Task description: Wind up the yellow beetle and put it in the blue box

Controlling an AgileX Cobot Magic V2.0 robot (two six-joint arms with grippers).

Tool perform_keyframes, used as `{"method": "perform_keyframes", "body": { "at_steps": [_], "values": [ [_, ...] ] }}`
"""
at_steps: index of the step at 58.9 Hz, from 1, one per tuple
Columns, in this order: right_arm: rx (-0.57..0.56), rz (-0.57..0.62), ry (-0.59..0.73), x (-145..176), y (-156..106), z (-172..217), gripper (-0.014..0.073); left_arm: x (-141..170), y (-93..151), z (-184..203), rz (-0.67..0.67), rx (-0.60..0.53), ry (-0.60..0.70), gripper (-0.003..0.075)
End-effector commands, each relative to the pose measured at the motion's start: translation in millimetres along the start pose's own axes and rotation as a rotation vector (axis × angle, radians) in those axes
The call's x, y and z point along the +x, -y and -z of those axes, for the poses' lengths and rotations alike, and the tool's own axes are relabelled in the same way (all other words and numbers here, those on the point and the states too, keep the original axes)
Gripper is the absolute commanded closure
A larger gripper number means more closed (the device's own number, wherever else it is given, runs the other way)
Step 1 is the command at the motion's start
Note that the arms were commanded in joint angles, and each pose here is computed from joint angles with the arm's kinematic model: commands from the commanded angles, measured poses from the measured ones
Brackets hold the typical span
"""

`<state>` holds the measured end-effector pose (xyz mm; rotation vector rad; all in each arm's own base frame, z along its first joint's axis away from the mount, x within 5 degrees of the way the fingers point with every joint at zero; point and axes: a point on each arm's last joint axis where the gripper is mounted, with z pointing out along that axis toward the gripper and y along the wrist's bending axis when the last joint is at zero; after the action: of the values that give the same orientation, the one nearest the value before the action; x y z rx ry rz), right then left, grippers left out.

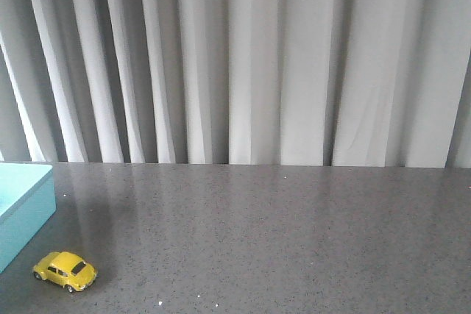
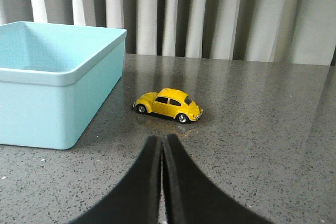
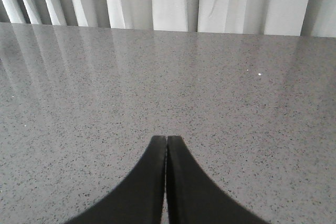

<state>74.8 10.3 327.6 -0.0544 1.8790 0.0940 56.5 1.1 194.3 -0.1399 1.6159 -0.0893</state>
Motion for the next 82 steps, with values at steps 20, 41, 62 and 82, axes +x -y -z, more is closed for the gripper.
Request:
{"method": "perform_keyframes", "body": {
  "at_steps": [20,41,62,82],
  "values": [
    [0.008,-0.003,0.049,-9.4,0.4,2.1,0.0602,-12.2,1.3,2.4,0.015,0.012,0.104,0.0726],
    [0.008,-0.003,0.049,-9.4,0.4,2.1,0.0602,-12.2,1.3,2.4,0.015,0.012,0.104,0.0726],
    [0.008,-0.003,0.049,-9.4,0.4,2.1,0.0602,-12.2,1.3,2.4,0.015,0.012,0.104,0.0726],
    [0.008,-0.003,0.049,-9.4,0.4,2.1,0.0602,-20.1,0.9,3.6,0.192,0.025,0.191,0.0726]
  ]
}}
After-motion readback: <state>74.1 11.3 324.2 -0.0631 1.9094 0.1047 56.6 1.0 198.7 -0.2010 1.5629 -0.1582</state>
